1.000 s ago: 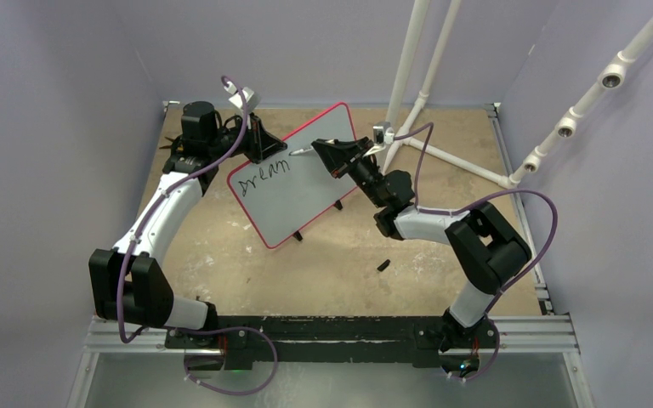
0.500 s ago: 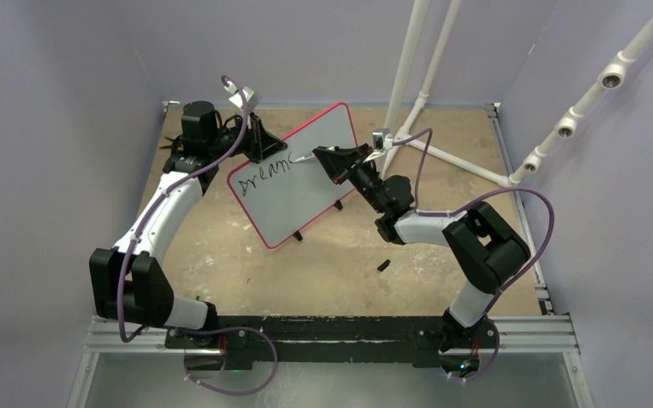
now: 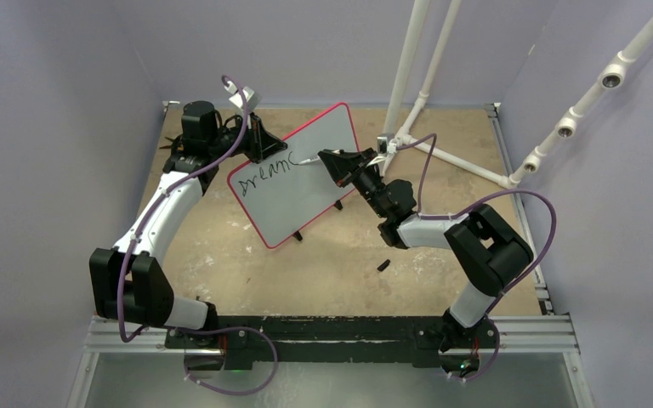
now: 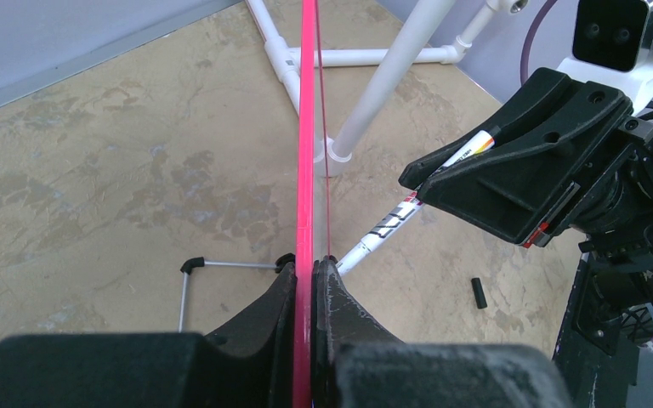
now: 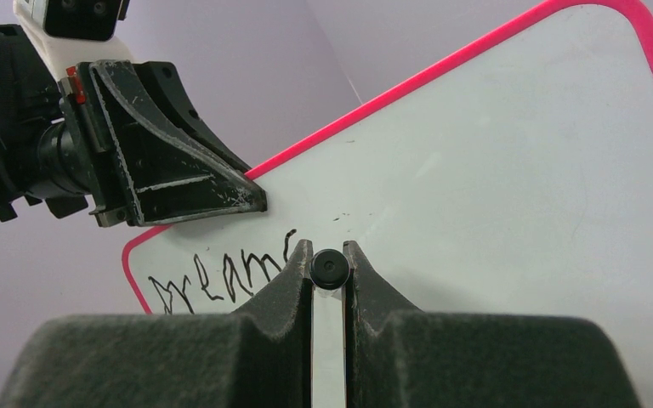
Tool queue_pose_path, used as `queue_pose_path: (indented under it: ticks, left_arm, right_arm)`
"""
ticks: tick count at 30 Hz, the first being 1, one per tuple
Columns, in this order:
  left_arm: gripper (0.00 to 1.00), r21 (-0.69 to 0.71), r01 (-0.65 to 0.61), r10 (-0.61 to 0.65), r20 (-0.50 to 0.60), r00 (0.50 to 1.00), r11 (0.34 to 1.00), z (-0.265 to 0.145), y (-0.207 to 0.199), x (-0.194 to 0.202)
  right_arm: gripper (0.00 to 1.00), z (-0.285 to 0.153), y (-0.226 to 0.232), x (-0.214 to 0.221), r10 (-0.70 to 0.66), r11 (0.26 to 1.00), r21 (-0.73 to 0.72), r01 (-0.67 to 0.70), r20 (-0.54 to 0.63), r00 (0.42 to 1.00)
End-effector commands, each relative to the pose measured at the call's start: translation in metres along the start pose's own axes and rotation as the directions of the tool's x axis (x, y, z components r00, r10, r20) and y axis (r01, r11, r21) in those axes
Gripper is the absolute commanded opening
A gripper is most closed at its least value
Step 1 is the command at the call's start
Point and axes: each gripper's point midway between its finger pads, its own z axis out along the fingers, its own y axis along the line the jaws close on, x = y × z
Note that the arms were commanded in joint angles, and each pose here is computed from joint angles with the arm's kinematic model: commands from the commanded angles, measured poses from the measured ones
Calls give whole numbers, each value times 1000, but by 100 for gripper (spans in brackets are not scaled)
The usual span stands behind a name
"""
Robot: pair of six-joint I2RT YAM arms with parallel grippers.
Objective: Write a sentence on the whiteboard
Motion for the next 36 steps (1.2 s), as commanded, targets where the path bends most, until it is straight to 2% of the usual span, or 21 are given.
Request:
queue_pose_path:
  ticks: [1, 9, 18, 28, 32, 36]
  left_arm:
    - [0, 58, 141, -131, -157, 979, 988, 8, -11, 56]
    - [0, 56, 142, -131, -157, 979, 988, 8, -10, 56]
    - [0, 51, 144, -134, -158, 978, 988, 9, -9, 57]
    - [0, 40, 148, -141, -150, 979, 988, 10, -7, 55]
    - [0, 37, 147, -141, -143, 980, 988, 11, -6, 52]
    - [8, 36, 140, -134, -129, 982, 990, 11, -6, 45]
  right_arm:
    - [0, 3, 7, -13, -27, 1000, -14, 28, 33, 999]
    - [0, -6, 4, 6, -20, 999, -26, 19, -29, 999]
    - [0, 0, 17, 5, -11, 996, -85, 8, -31, 999]
    - [0, -12, 57, -24, -18, 978, -209, 14, -16, 1000]
    - [0, -20, 69, -46, -63, 976, -211, 62, 1, 998]
    - [0, -38, 73, -70, -118, 975, -185, 121, 26, 993]
